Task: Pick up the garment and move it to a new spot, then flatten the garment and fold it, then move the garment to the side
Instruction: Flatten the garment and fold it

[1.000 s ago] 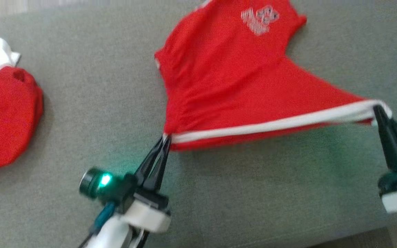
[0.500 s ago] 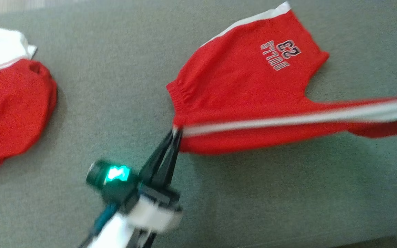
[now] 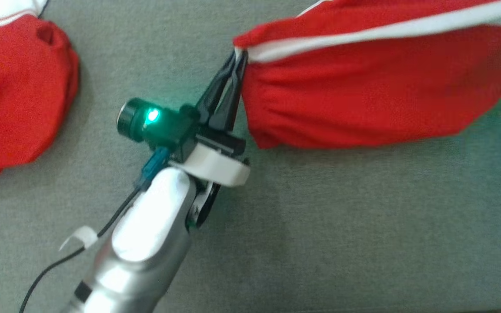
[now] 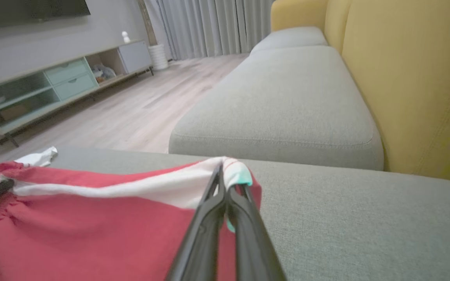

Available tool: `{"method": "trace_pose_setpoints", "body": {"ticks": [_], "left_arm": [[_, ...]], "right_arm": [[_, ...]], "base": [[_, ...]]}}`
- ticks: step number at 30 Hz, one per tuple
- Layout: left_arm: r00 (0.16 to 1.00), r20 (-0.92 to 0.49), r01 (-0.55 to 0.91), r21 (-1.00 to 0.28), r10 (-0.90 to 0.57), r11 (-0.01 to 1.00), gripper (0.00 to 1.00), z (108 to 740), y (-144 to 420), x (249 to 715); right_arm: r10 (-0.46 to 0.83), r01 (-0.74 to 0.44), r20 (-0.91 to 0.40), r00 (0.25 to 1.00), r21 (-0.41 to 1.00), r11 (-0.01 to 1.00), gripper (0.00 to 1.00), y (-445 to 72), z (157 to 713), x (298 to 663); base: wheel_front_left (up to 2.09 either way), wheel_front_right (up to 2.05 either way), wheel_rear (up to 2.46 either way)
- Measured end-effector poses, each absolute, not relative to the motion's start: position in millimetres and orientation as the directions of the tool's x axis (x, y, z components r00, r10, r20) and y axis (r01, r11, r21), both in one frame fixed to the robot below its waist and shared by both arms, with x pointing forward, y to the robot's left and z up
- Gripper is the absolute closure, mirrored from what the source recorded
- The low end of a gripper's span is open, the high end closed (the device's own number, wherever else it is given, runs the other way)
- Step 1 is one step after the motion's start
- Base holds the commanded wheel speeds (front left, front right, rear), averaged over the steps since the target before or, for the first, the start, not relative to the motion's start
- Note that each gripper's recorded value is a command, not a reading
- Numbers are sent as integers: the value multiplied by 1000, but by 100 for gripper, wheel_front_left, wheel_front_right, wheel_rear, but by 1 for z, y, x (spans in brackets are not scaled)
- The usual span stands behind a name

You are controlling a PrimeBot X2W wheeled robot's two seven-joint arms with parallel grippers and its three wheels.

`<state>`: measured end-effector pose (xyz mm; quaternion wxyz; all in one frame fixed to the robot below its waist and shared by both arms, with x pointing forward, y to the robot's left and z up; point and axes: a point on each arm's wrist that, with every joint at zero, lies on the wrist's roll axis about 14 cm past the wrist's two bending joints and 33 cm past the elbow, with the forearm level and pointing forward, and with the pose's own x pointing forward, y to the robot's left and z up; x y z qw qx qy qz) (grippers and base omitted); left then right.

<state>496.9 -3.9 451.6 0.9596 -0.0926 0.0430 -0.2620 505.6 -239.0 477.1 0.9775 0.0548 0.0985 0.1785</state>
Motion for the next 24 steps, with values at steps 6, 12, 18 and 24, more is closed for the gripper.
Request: {"method": "trace_pose_setpoints", "body": {"ticks": [6,12,18,24], "left_arm": [[884,-75,447,-152,-461,882,100,434,7,518],[884,-108,438,-148,-455,887,100,416,13,524],[900,-106,409,-132,-423,903,0,415,16,527],[943,-67,320,-74,-325,945,0,434,29,521]], "right_arm": [[405,-386,-231,884,124,914,100,-223,452,546],[440,-421,-311,842,130,898,97,-207,417,567],[409,-392,-339,847,123,912,0,-213,403,573],[362,-344,-308,880,115,932,0,-230,423,560]], "base": [[0,0,0],[0,0,0],[0,0,0],[0,0,0]]}}
